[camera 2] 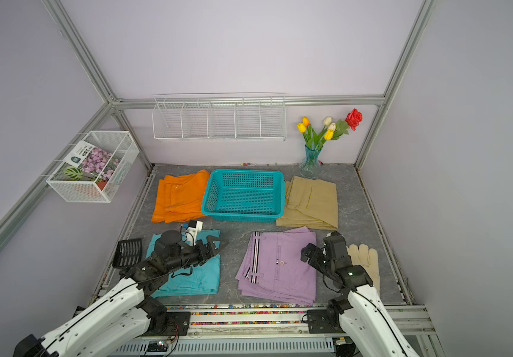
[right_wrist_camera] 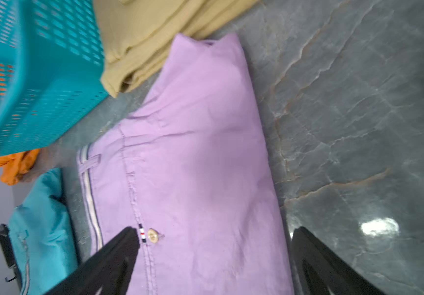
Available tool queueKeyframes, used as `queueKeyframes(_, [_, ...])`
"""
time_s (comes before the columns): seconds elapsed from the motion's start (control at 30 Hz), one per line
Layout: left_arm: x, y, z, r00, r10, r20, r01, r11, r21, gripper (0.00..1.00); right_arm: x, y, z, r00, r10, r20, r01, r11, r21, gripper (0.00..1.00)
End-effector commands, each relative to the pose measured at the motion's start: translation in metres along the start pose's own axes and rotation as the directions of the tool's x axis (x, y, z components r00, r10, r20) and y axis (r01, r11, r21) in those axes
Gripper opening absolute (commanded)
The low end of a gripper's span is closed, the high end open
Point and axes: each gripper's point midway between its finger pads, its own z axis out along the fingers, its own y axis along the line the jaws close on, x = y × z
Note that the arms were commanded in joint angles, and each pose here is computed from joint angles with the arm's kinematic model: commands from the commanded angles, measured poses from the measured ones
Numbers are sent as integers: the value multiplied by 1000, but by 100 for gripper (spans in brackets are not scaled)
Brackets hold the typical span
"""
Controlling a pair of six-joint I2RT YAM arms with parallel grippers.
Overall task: Put the folded long pants in the basket
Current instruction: Pick up the long pant at the center of the board.
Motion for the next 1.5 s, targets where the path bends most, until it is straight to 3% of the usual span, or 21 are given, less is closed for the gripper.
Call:
queueKeyframes(0.0, [3, 14, 27, 996, 35, -79, -42, 995, -95, 100, 5, -4, 10, 998, -21, -56, 23, 999, 46, 98])
queueKeyframes(0.33, [25, 41, 100, 981, 4, -193, -37, 986, -165, 99, 23, -11, 40, 989, 22, -147, -16, 999, 45, 93])
queueKeyframes(0.53, [39, 57, 118, 973, -27, -228, -18, 981, -191, 96, 24, -7, 44, 988, 22, -150, -20, 1000, 18, 61])
queueKeyframes(0.73, [54, 49, 131, 961, -16, -275, -37, 982, -187, 94, 26, -4, 47, 985, 18, -172, -17, 1000, 8, 29])
queueKeyframes(0.8, [58, 50, 135, 955, -37, -295, -21, 981, -191, 87, 26, -2, 48, 983, 15, -181, -15, 1000, 2, 25])
queueKeyframes(0.93, [58, 50, 138, 954, -43, -297, -15, 982, -190, 59, 26, 1, 50, 980, 10, -197, -11, 1000, -3, 14])
queueKeyframes(1.0, [56, 52, 138, 956, -36, -292, -28, 977, -213, 36, 24, 4, 50, 980, 8, -201, -10, 1000, -10, 7])
queueKeyframes(1.07, [54, 55, 137, 957, -32, -290, -39, 971, -236, 6, 24, 6, 50, 978, 1, -208, -4, 1000, -13, 0])
queueKeyframes(1.1, [54, 54, 137, 957, -29, -290, -43, 970, -240, 0, 23, 7, 49, 978, -2, -210, -1, 1000, -13, 0])
queueKeyframes(1.3, [49, 43, 133, 958, -13, -287, -53, 974, -222, 0, 19, 19, 36, 982, -32, -187, 19, 998, -67, 0])
queueKeyframes(1.47, [36, 10, 119, 962, 27, -272, -80, 979, -187, 0, 18, 45, 8, 979, -88, -186, 60, 987, -150, 0])
